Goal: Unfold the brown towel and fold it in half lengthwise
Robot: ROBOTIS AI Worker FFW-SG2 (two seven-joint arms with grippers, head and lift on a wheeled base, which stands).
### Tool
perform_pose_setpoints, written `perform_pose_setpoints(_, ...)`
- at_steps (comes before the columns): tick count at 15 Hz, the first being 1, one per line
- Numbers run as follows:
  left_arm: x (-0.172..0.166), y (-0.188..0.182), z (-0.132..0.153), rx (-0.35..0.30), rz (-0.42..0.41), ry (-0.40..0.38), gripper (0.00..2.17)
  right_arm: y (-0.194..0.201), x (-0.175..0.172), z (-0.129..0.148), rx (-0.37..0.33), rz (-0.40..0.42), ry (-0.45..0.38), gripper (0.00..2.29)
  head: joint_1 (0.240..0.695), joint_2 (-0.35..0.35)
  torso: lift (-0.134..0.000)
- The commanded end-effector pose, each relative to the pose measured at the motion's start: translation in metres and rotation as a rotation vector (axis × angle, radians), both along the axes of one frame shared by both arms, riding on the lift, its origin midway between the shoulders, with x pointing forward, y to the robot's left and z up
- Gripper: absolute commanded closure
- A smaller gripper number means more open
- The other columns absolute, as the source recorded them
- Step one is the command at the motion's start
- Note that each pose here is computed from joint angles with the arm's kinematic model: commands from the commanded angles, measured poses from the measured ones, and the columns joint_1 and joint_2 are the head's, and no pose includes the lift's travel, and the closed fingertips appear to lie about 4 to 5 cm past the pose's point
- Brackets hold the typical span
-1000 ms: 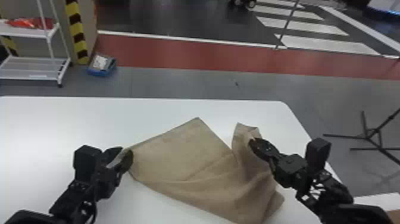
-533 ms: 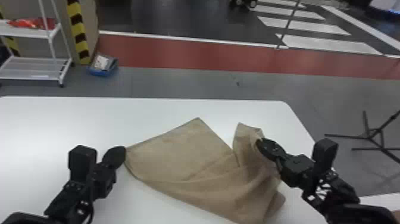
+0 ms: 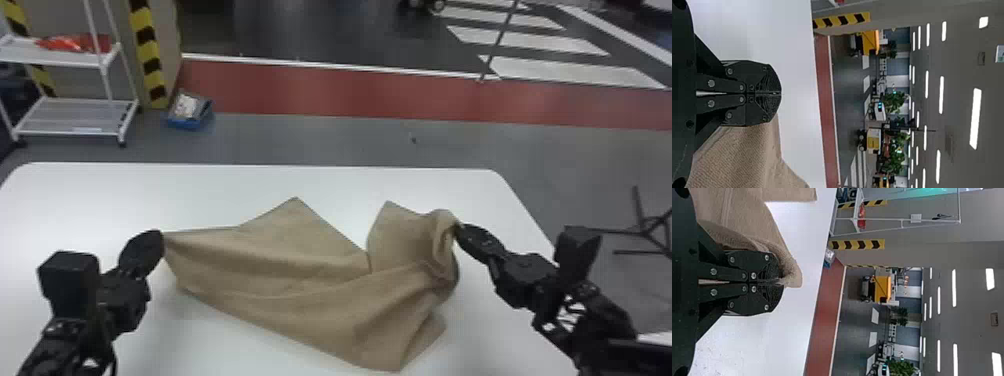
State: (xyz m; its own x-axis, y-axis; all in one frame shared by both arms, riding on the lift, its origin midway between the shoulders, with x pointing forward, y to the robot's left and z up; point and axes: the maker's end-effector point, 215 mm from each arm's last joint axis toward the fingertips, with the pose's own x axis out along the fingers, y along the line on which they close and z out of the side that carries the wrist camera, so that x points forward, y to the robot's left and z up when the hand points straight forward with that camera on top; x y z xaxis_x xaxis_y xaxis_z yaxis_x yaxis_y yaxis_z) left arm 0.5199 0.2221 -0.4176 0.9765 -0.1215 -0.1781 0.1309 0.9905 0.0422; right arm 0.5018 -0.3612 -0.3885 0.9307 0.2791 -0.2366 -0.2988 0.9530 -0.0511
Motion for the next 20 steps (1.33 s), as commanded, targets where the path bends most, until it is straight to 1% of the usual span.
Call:
perform_pose_setpoints(1, -0.017, 0.055, 0.044, 0.025, 0.099, -0.073, 1.83, -0.026, 0.004, 0.009, -0.032, -0.028, 0.004, 1.15, 0.695, -0.163, -0.108)
perform_pose_setpoints(2, -0.022, 0.075, 0.059, 0.029, 0.141, -0.092, 1.83, -0.042, 0.002, 0.012, -0.044, -0.047, 0.011, 1.15, 0.695, -0.136, -0.108)
perform_pose_setpoints(4, -0.026, 0.099, 0.095, 0.041, 0.192, -0.127, 1.83, -0.072, -0.008, 0.018, -0.075, -0.081, 0.02, 1.15, 0.695, -0.12, -0.108)
perform_pose_setpoints(5, -0.029, 0.107, 0.105, 0.036, 0.211, -0.124, 1.83, -0.079, -0.014, 0.017, -0.086, -0.078, 0.029, 1.15, 0.695, -0.118, -0.108)
perform_pose_setpoints(6, -0.03, 0.111, 0.112, 0.028, 0.218, -0.122, 1.83, -0.08, -0.018, 0.014, -0.092, -0.069, 0.038, 1.15, 0.695, -0.119, -0.108)
perform_pose_setpoints(7, -0.03, 0.109, 0.122, 0.021, 0.216, -0.139, 1.83, -0.077, -0.022, 0.01, -0.098, -0.05, 0.051, 1.15, 0.695, -0.121, -0.108)
perform_pose_setpoints(10, -0.029, 0.102, 0.14, 0.013, 0.208, -0.172, 1.83, -0.06, -0.033, -0.005, -0.143, 0.03, 0.101, 1.15, 0.695, -0.117, -0.108)
perform_pose_setpoints(11, -0.03, 0.101, 0.15, 0.012, 0.21, -0.19, 1.83, -0.056, -0.036, -0.005, -0.156, 0.052, 0.106, 1.15, 0.695, -0.115, -0.108)
perform_pose_setpoints(12, -0.03, 0.101, 0.16, 0.011, 0.21, -0.21, 1.83, -0.053, -0.038, -0.001, -0.152, 0.068, 0.108, 1.15, 0.695, -0.11, -0.108)
perform_pose_setpoints(13, -0.032, 0.105, 0.172, 0.012, 0.221, -0.232, 1.83, -0.055, -0.038, 0.012, -0.134, 0.068, 0.102, 1.15, 0.695, -0.108, -0.108)
perform_pose_setpoints(15, -0.036, 0.117, 0.198, -0.007, 0.237, -0.27, 1.83, -0.064, -0.039, 0.044, -0.094, 0.06, 0.079, 1.15, 0.695, -0.102, -0.108)
perform_pose_setpoints(16, -0.038, 0.123, 0.209, -0.015, 0.242, -0.288, 1.83, -0.067, -0.038, 0.053, -0.091, 0.058, 0.077, 1.15, 0.695, -0.101, -0.108)
perform_pose_setpoints(18, -0.04, 0.131, 0.221, -0.033, 0.25, -0.31, 1.83, -0.075, -0.036, 0.063, -0.09, 0.049, 0.07, 1.15, 0.695, -0.098, -0.108)
perform_pose_setpoints(20, -0.041, 0.137, 0.237, -0.044, 0.253, -0.339, 1.83, -0.081, -0.025, 0.085, -0.026, 0.035, 0.043, 1.15, 0.695, -0.097, -0.108)
